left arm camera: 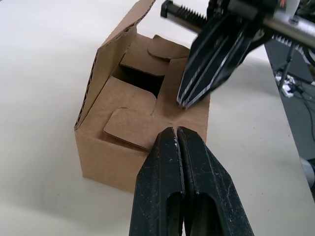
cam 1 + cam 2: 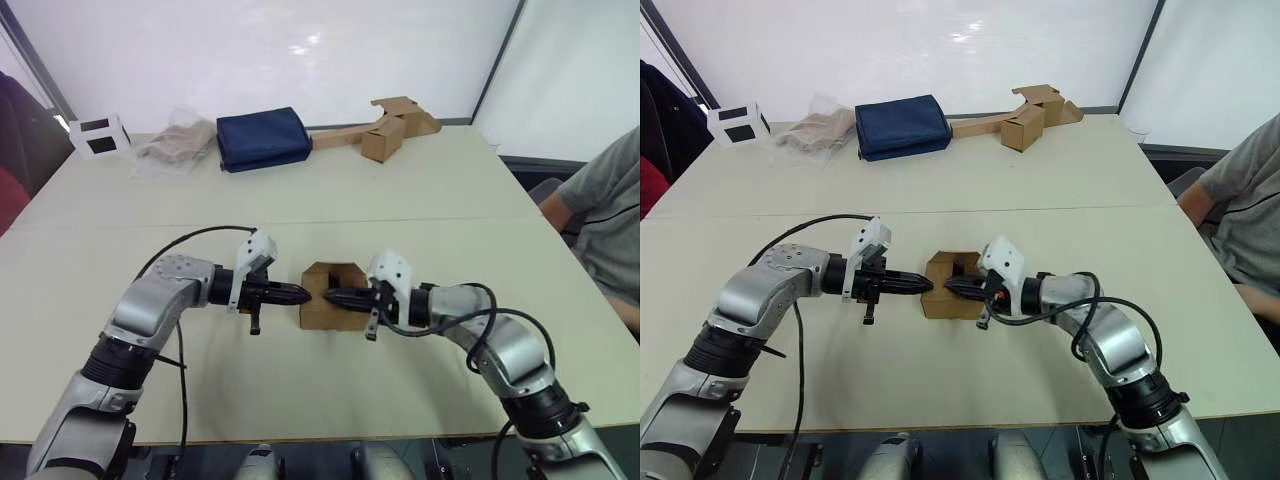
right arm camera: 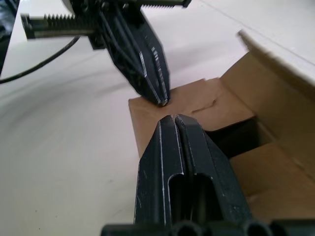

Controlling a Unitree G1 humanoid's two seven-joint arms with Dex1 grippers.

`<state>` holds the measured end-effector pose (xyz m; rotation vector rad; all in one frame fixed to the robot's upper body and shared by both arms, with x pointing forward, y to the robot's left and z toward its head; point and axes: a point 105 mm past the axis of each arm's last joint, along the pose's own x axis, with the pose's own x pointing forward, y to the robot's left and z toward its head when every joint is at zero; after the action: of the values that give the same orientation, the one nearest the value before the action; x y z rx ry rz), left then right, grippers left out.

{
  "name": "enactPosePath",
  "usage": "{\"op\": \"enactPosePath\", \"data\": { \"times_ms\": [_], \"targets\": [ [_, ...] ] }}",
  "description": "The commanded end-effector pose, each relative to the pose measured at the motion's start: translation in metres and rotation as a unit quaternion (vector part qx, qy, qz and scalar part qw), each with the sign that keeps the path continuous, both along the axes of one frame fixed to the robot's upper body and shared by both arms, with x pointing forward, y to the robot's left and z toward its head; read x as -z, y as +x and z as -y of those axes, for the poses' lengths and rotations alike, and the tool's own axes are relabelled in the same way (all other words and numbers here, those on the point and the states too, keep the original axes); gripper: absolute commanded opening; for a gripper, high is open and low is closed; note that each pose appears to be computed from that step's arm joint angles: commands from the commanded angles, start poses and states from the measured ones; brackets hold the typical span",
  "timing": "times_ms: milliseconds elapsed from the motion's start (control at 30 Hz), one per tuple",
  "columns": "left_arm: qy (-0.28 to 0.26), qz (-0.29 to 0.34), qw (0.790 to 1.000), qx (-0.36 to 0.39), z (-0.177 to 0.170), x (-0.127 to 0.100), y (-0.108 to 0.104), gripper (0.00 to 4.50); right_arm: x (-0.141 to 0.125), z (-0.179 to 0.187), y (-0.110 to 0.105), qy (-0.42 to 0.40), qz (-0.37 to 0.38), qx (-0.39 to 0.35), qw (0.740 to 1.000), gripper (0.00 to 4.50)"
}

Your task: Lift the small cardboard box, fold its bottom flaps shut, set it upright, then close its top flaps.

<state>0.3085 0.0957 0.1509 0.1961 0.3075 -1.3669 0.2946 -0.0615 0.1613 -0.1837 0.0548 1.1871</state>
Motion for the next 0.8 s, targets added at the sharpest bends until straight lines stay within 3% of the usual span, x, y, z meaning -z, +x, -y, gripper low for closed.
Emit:
{"op": "enactPosePath", "data": {
  "times_ms": [33, 167, 267, 333, 500, 800],
  "targets": [
    [0.001, 0.008, 1.0, -0.001, 0.001, -0.001, 0.001, 0.04, -0.065, 0.0, 0.002, 0.136, 0.033, -0.003, 0.99, 0.0],
    [-0.001, 0.01, 1.0, -0.003, 0.001, -0.002, 0.002, 0.04, -0.076, 0.006, 0.026, 0.138, 0.063, 0.059, 0.987, 0.0],
    [-0.002, 0.013, 1.0, -0.006, 0.001, -0.004, 0.003, 0.04, -0.05, 0.017, 0.06, 0.053, 0.086, 0.156, 0.983, 0.0],
    [-0.004, 0.014, 1.0, -0.007, 0.002, -0.005, 0.003, 0.04, -0.039, 0.02, 0.067, 0.025, 0.089, 0.169, 0.981, 0.0],
    [-0.011, 0.015, 1.0, -0.011, 0.001, -0.009, 0.003, 0.04, -0.017, 0.012, 0.048, -0.015, 0.065, 0.101, 0.993, 0.0],
    [-0.029, 0.002, 0.999, -0.02, 0.0, -0.014, 0.003, 0.04, -0.013, 0.008, 0.027, -0.002, 0.043, 0.06, 0.997, 0.0]
  ]
}}
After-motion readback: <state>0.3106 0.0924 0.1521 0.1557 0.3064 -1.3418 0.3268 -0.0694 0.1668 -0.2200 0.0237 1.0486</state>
